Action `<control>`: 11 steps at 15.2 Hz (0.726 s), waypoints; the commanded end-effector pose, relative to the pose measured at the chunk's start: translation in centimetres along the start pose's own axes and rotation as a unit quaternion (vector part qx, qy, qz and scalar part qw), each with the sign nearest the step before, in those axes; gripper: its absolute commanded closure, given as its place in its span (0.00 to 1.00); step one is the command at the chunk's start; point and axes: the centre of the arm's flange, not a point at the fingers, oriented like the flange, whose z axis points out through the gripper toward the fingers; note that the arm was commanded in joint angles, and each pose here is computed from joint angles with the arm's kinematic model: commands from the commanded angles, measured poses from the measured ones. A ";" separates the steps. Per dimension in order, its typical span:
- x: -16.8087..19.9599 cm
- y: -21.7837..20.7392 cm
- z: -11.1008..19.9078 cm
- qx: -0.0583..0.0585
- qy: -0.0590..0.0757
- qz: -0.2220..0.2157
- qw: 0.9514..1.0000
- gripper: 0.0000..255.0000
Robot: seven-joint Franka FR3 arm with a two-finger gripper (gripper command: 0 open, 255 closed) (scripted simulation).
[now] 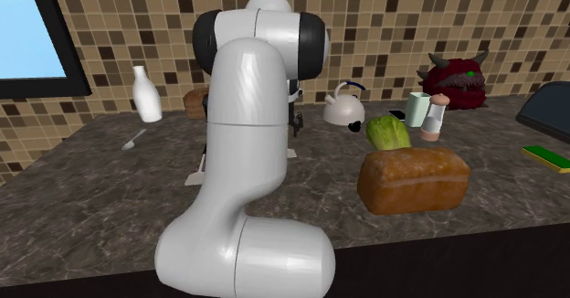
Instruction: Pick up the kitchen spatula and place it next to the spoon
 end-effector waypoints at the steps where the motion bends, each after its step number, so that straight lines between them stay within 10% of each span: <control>1: 0.0 0.0 0.2 0.000 0.000 0.000 1.000 0.00; 6: 0.0 0.0 0.2 0.000 0.000 0.000 1.000 0.00; 7: 0.0 0.0 0.2 0.000 0.000 0.000 1.000 1.00; 11: 0.0 0.0 0.2 0.000 0.000 0.000 1.000 1.00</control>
